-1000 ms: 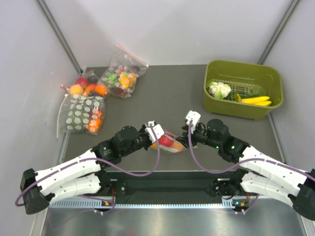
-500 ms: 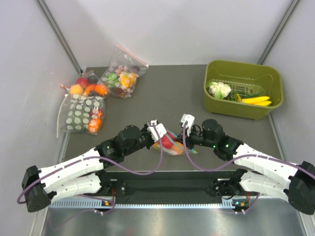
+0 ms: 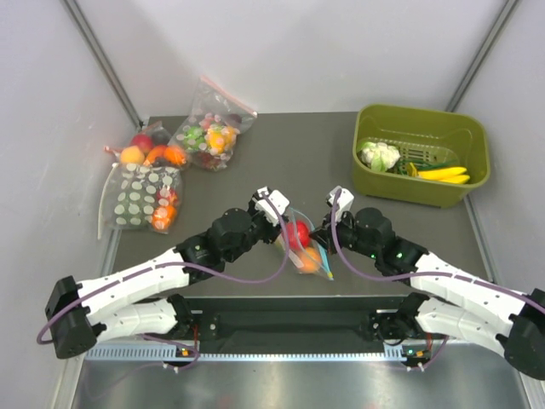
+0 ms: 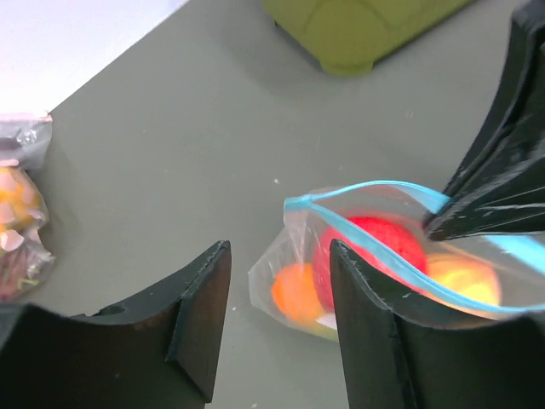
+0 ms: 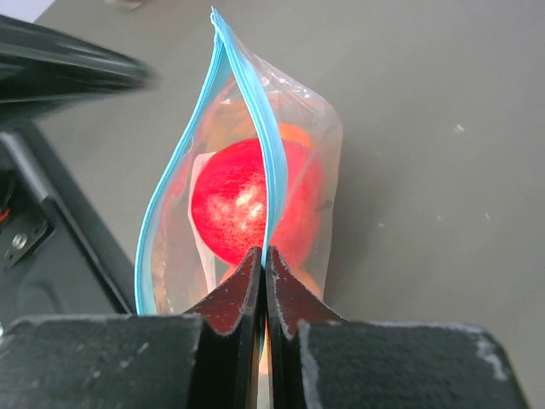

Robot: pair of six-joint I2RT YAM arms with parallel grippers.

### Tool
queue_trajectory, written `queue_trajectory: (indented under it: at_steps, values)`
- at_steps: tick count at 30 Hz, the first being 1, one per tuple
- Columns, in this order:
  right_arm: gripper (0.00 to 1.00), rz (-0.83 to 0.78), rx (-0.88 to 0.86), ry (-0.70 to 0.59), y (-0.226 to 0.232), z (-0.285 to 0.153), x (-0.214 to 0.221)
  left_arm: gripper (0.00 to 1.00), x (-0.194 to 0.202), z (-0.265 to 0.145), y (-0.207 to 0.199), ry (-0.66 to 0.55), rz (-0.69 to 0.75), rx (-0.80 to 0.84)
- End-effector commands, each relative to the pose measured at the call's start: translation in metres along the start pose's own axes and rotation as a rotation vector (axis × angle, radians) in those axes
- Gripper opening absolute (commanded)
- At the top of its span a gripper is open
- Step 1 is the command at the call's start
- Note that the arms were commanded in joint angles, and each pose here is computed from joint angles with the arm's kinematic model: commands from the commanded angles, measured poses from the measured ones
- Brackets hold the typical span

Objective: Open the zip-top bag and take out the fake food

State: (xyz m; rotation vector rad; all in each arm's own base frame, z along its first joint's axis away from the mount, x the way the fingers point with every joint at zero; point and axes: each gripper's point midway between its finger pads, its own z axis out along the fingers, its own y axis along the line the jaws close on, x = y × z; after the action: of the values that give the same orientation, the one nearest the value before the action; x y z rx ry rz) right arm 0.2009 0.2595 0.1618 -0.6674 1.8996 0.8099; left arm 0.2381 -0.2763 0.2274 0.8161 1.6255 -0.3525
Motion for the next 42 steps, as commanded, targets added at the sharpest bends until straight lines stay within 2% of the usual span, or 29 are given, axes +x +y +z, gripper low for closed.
queue_trajectory:
  at_steps: [1, 5, 11, 19, 29, 36, 39, 40, 41, 42]
  values:
    - [0.0, 0.084, 0.1, -0.072, -0.013, 0.0, -0.023, 0.55, -0.054, -0.015, 0.009, -0.168, -0.175, -0.029]
    - [0.0, 0.117, 0.143, -0.064, -0.021, 0.005, -0.019, 0.57, -0.056, -0.014, -0.01, -0.159, -0.355, 0.045]
    - [0.0, 0.123, 0.181, -0.047, -0.026, 0.008, -0.012, 0.58, -0.05, 0.001, -0.038, -0.124, -0.476, 0.112]
    - [0.0, 0.11, 0.214, -0.055, -0.03, 0.004, -0.009, 0.58, -0.039, 0.021, -0.055, -0.032, -0.518, 0.119]
    - [0.0, 0.092, 0.199, -0.073, -0.022, 0.003, -0.013, 0.57, -0.005, 0.044, -0.064, 0.123, -0.451, 0.057]
    - [0.0, 0.087, 0.208, -0.074, -0.023, 0.0, -0.011, 0.44, 0.018, 0.043, -0.052, 0.203, -0.392, -0.056]
    - [0.0, 0.087, 0.221, -0.075, -0.026, -0.001, -0.009, 0.24, 0.027, 0.041, -0.048, 0.228, -0.371, -0.09]
    - [0.0, 0.085, 0.234, -0.068, -0.028, -0.002, -0.007, 0.15, 0.03, 0.039, -0.046, 0.236, -0.363, -0.107]
    - [0.0, 0.086, 0.236, -0.067, -0.028, -0.002, -0.007, 0.02, 0.031, 0.039, -0.045, 0.238, -0.36, -0.111]
    - [0.0, 0.087, 0.245, -0.066, -0.03, -0.003, -0.006, 0.0, 0.034, 0.036, -0.043, 0.243, -0.356, -0.118]
